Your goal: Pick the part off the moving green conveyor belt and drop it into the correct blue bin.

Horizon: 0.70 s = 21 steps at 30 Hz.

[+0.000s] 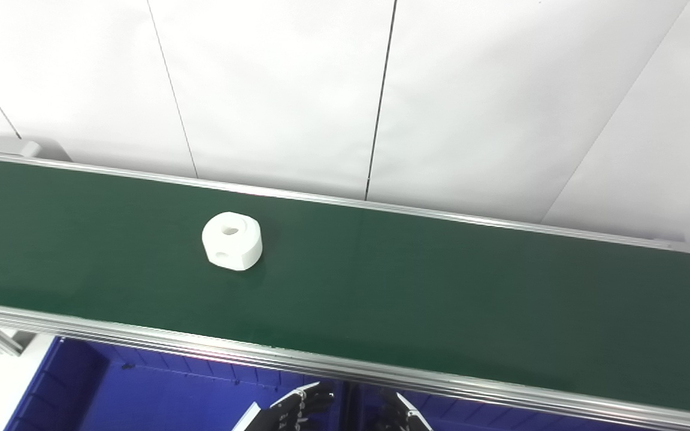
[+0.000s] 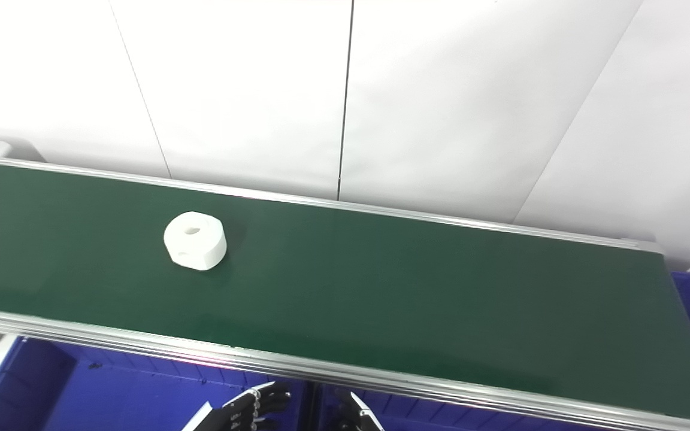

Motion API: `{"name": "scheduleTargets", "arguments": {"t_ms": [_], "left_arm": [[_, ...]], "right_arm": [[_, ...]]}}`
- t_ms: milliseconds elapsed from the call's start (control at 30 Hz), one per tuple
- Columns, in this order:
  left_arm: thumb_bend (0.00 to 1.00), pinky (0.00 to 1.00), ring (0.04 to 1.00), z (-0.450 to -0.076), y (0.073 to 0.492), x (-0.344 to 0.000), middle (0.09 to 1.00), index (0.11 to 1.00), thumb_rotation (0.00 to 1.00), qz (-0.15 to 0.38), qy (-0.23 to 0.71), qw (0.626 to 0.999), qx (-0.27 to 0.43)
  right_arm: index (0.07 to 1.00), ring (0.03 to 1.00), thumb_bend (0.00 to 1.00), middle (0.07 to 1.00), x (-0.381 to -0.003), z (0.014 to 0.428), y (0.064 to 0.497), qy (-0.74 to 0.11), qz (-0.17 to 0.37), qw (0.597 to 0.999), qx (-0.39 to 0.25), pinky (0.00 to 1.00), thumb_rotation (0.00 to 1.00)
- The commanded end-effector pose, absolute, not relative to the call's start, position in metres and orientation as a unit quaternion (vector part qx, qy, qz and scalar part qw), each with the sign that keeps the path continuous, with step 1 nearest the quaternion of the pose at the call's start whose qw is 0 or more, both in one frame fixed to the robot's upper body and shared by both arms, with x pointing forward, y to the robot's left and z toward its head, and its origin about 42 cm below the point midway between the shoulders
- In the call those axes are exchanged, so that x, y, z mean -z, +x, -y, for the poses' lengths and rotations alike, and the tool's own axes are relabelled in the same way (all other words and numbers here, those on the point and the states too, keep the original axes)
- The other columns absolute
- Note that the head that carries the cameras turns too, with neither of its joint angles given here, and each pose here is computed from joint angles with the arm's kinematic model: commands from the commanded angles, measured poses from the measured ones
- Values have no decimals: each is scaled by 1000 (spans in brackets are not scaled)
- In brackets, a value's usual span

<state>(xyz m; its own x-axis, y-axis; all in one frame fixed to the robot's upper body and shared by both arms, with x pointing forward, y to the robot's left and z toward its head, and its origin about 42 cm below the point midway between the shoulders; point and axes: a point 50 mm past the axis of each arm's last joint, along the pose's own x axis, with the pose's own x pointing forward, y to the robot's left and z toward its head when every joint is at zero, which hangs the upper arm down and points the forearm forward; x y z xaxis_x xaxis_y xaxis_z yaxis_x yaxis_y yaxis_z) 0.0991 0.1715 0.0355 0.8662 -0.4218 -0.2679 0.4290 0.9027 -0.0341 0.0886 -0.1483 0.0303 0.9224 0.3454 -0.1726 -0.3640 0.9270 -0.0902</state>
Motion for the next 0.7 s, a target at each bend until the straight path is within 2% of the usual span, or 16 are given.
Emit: {"name": "scheduleTargets", "arguments": {"t_ms": [0,67,167,267,367,433,533,633,667], "left_arm": [[837,782,854,-168,102,-54,842,840,549,-85,-3,969,230],[835,782,853,-167,101,-63,839,839,534,-69,-15,969,239],[867,762,844,-164,98,-96,841,841,509,-22,-51,963,265],[916,721,804,-159,101,-134,807,788,408,32,-93,955,280],[966,687,772,-159,119,-169,782,776,375,98,-92,949,285],[993,657,767,-164,140,-191,789,772,365,147,-61,945,285],[1000,661,786,-175,173,-209,809,771,260,198,-8,939,283],[1000,632,765,-183,215,-226,800,757,209,243,101,930,257],[1000,623,757,-185,229,-232,796,763,214,258,140,923,249]], "right_arm": [[891,898,933,912,-38,145,91,-47,-44,982,-180,843,969],[892,897,931,911,-39,145,91,-48,-44,981,-180,845,968],[896,899,914,912,-38,147,90,-47,-49,981,-180,857,976],[900,907,902,918,-35,149,92,-50,-53,981,-182,863,982],[904,909,894,922,-32,149,94,-49,-57,980,-184,869,991],[909,909,900,923,-31,148,96,-53,-59,980,-185,865,999],[915,921,893,929,-30,148,100,-62,-56,979,-188,884,1000],[923,928,880,939,-26,148,101,-54,-63,979,-187,886,1000],[927,919,886,941,-25,148,102,-52,-66,979,-187,860,1000]]}}
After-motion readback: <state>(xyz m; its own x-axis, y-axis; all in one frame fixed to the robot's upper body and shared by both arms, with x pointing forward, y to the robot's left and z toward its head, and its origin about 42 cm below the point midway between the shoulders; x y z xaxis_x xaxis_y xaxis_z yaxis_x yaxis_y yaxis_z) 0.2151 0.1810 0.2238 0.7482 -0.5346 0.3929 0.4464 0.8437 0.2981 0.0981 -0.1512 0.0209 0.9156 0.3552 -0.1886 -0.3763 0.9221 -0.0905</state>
